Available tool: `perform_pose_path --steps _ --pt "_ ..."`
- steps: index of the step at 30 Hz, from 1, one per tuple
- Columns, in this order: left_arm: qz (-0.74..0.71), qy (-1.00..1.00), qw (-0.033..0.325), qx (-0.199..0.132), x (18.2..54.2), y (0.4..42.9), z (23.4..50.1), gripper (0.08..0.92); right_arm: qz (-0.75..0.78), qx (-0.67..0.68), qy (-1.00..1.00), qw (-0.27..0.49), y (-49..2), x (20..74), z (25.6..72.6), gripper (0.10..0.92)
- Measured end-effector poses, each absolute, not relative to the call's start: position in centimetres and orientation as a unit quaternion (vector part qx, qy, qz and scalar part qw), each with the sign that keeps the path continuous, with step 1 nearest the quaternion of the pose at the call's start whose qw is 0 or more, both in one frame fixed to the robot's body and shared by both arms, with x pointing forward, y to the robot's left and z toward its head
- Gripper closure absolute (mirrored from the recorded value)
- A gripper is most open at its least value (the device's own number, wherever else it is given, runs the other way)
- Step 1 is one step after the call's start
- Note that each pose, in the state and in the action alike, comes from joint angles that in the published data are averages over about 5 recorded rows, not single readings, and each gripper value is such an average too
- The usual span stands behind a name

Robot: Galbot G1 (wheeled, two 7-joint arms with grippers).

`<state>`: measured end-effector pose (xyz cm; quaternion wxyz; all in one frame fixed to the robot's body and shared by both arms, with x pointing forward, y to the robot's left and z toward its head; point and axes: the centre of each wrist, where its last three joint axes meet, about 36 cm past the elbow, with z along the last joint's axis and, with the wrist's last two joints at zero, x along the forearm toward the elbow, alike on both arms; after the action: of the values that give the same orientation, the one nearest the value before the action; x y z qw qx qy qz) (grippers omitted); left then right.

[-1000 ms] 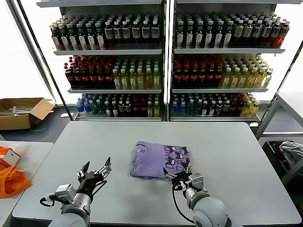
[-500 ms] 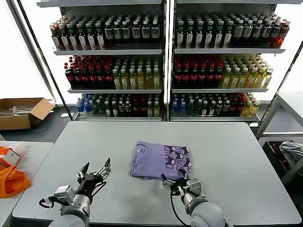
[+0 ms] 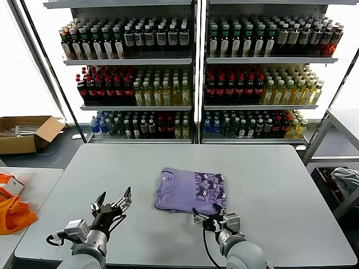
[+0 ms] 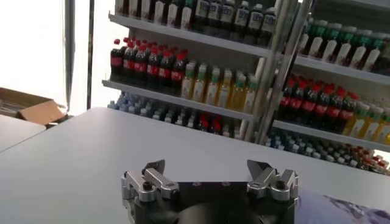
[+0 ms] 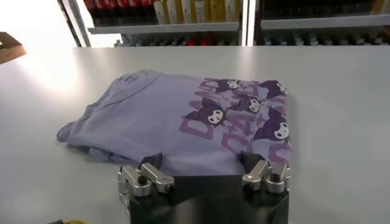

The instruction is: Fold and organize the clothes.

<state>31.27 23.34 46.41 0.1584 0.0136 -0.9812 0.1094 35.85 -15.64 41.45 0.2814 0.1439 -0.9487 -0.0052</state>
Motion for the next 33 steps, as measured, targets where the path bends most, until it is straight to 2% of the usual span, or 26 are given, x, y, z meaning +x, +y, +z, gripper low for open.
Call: perform_pose_path --steps 8,15,20,25,29,33 --pt "0.112 -0.982 0.154 0.014 31.3 23.3 46.4 0.177 0.007 0.134 -0.962 0.236 -16.3 35.8 43.7 0.200" --pt "0.100 -0.986 0.135 0.016 31.5 23.5 46.0 0.177 0.053 0.103 -0.976 0.183 -18.6 36.1 45.3 0.200" --pt "0.070 -0.992 0.107 0.021 32.0 24.0 45.5 0.177 0.081 0.072 -0.984 0.138 -21.2 36.9 46.0 0.200" --pt "0.004 -0.998 0.063 0.028 32.6 24.7 44.2 0.177 0.106 0.038 -0.990 0.082 -24.5 38.3 46.7 0.200" --pt "-0.032 -0.999 0.040 0.016 32.7 24.6 43.5 0.177 0.129 0.021 -0.990 0.053 -27.2 39.2 47.3 0.200" --pt "-0.040 -0.999 0.031 -0.001 32.7 24.6 43.5 0.177 0.146 0.016 -0.988 0.041 -29.4 39.7 48.0 0.200"
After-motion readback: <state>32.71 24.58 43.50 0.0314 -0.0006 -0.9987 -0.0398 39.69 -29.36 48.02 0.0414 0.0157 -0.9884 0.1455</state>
